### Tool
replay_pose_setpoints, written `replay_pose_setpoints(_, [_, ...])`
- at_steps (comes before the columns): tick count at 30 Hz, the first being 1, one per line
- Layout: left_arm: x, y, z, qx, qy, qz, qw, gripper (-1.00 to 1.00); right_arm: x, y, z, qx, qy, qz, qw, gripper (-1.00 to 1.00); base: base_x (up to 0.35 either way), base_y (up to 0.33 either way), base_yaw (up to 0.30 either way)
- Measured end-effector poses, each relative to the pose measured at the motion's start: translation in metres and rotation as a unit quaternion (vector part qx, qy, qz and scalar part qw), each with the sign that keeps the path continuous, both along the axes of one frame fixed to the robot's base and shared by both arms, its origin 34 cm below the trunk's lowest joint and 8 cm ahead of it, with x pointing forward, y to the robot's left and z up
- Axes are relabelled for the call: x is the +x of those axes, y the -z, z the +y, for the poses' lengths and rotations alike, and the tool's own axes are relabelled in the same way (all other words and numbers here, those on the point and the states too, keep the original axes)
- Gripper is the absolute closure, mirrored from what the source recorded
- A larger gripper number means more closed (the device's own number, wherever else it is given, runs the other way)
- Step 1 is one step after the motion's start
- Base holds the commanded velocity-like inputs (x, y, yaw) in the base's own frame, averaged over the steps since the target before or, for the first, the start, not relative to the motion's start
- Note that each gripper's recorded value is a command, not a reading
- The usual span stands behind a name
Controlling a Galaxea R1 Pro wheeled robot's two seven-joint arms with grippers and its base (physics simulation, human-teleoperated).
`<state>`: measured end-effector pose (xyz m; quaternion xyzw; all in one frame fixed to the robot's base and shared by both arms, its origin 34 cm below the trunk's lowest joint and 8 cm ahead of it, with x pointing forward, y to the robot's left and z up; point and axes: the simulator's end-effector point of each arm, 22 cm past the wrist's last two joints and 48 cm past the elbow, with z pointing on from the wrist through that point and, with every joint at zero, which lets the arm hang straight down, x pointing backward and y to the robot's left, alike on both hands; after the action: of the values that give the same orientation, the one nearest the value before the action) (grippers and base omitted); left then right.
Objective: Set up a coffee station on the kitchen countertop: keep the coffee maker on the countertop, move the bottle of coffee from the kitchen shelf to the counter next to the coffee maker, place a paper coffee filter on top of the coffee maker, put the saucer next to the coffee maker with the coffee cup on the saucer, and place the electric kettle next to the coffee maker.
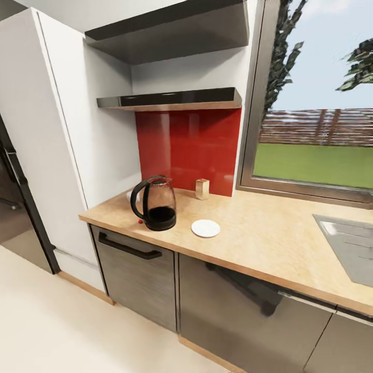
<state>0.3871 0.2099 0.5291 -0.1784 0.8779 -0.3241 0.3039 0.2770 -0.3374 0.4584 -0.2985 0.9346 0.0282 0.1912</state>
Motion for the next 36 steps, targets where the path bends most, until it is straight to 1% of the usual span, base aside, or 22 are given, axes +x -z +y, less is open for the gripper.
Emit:
replay_pose_setpoints(16, [0.0000, 0.0000, 0.0000, 0.000, 0.000, 0.000, 1.0000, -1.00, 0.0000, 0.0000, 0.0000, 0.000, 0.000, 0.000, 1.0000, -1.00, 0.000, 0.012, -0.282])
replay_pose_setpoints(21, [0.0000, 0.0000, 0.0001, 0.000, 0.000, 0.000, 1.0000, -1.00, 0.0000, 0.0000, 0.0001, 0.000, 0.000, 0.000, 1.0000, -1.00, 0.000, 0.226, -0.105])
replay_pose_setpoints(31, [0.0000, -0.0001, 0.0001, 0.000, 0.000, 0.000, 1.0000, -1.00, -0.0001, 0.0001, 0.0002, 0.000, 0.000, 0.000, 1.0000, -1.00, 0.000, 0.298, -0.021])
replay_pose_setpoints(36, [0.0000, 0.0000, 0.0001, 0.000, 0.000, 0.000, 1.0000, -1.00, -0.0002, 0.0001, 0.0001, 0.000, 0.000, 0.000, 1.0000, -1.00, 0.000, 0.208, -0.138])
